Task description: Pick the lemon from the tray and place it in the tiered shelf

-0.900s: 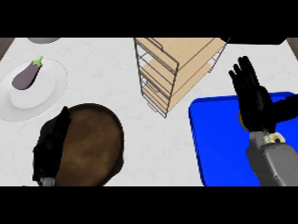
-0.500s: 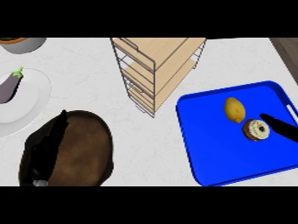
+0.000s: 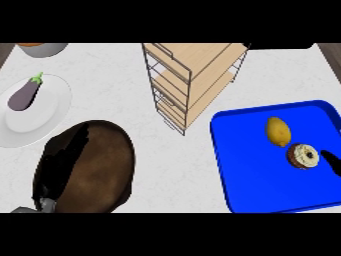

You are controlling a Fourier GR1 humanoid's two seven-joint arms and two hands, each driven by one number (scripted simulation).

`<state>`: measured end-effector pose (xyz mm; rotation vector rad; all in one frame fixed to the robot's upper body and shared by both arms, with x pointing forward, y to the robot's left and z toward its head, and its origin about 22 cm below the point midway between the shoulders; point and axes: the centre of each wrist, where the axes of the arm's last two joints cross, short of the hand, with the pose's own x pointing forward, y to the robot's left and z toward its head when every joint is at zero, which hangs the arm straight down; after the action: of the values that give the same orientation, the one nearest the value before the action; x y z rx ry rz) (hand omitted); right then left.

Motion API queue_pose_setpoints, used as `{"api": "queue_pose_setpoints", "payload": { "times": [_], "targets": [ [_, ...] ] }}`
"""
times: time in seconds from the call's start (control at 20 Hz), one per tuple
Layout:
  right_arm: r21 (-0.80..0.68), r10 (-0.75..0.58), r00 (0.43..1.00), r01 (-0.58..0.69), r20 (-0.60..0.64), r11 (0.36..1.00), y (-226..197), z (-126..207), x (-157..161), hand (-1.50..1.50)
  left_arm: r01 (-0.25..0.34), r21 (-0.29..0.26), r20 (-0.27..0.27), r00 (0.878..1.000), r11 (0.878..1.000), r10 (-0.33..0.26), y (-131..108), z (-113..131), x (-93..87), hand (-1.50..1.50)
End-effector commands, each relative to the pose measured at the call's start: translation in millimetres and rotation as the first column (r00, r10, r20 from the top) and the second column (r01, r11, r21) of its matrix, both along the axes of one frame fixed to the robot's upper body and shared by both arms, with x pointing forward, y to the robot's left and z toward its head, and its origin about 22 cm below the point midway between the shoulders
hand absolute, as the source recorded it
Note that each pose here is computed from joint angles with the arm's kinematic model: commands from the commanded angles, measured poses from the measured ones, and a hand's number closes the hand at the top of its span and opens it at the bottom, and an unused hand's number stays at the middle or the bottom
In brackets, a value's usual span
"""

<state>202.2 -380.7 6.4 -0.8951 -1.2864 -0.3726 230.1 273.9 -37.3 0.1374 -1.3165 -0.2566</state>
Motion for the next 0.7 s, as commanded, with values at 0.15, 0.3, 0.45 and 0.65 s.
{"api": "queue_pose_setpoints", "payload": {
  "times": [0.15,0.3,0.45,0.65],
  "targets": [
    [-0.007,0.190,0.976,-0.191,-0.105,0.981,29.2,65.7,9.6,-1.50,0.026,0.011,-0.005,1.000,1.000,-0.026,-16.1,-3.1,8.9,0.00],
    [0.060,0.245,0.925,-0.238,-0.290,0.969,39.4,74.8,28.1,-1.50,0.043,-0.004,-0.006,0.999,0.999,-0.043,-5.3,1.7,18.2,0.00],
    [-0.121,0.128,0.834,-0.227,-0.537,0.966,19.5,77.6,27.6,-1.50,0.070,0.006,0.008,0.997,0.998,-0.070,-7.9,8.1,17.0,0.00],
    [-0.268,-0.057,0.682,-0.208,-0.729,0.941,15.5,92.5,37.2,-1.50,0.080,0.013,0.009,0.997,0.997,-0.080,-13.9,11.4,20.1,0.00]
  ]
}}
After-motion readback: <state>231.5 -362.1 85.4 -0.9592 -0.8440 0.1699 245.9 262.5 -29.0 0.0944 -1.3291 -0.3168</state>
